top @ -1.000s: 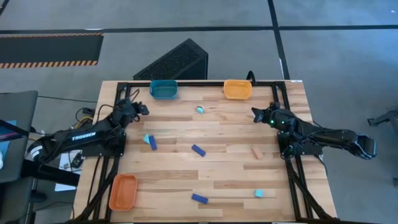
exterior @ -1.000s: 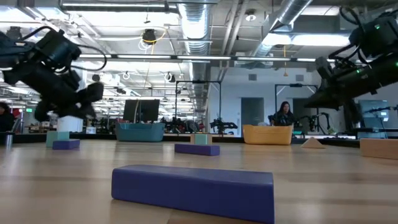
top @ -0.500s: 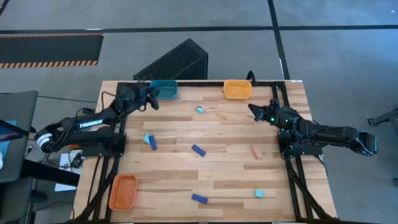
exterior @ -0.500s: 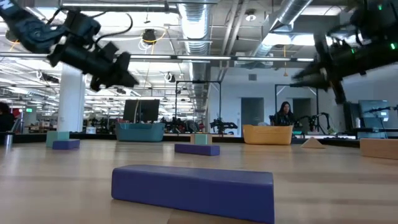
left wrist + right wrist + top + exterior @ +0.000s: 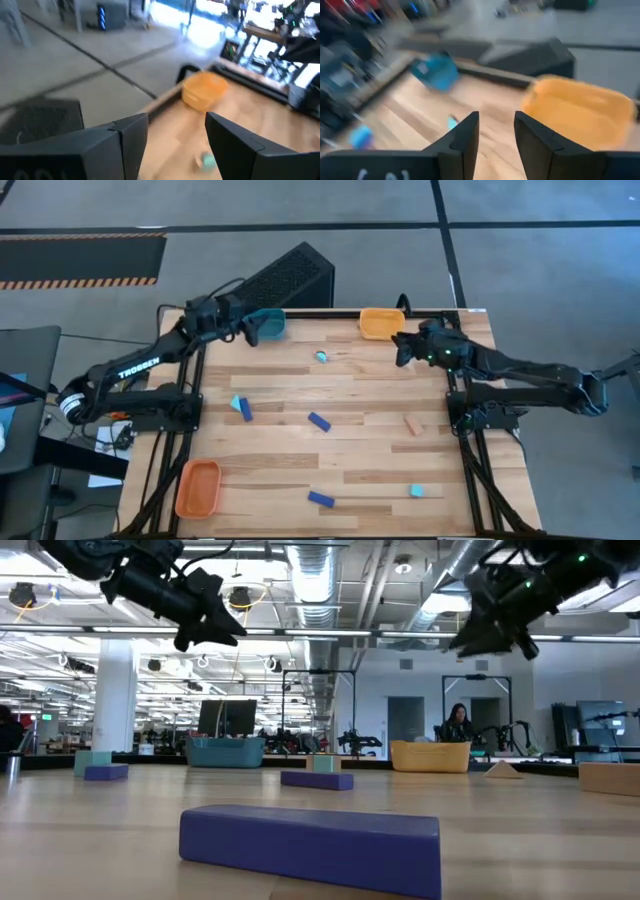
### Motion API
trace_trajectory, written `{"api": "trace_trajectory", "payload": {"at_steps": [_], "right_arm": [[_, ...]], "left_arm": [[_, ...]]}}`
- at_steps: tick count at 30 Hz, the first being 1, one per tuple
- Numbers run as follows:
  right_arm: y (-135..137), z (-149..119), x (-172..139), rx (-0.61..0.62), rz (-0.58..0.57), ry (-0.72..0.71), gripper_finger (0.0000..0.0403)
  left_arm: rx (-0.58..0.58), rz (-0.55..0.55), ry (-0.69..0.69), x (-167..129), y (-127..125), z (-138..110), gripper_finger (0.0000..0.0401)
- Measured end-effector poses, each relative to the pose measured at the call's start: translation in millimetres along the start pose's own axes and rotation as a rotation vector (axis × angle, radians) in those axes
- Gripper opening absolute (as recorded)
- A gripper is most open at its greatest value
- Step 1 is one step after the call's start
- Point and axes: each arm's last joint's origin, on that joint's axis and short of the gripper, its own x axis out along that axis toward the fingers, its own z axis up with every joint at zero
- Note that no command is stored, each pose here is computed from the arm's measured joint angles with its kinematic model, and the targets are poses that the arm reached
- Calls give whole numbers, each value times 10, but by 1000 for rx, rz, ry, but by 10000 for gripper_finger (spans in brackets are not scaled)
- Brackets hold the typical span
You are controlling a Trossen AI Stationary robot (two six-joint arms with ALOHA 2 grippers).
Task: Sort & place blocks by color
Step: Put the top right brown block into the orange bin
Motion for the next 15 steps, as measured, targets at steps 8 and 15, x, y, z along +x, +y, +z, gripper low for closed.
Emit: {"api": "trace_trajectory", "payload": {"at_steps": [8,15], "right_arm": [[-203,-119,289,-20,-118,259,216],[-461,-170,587,41,-218,482,249]], "left_arm": [[-65,-7,6,-79,-29,35,189],[-178,-39,22,-55,-208,1,189]]}}
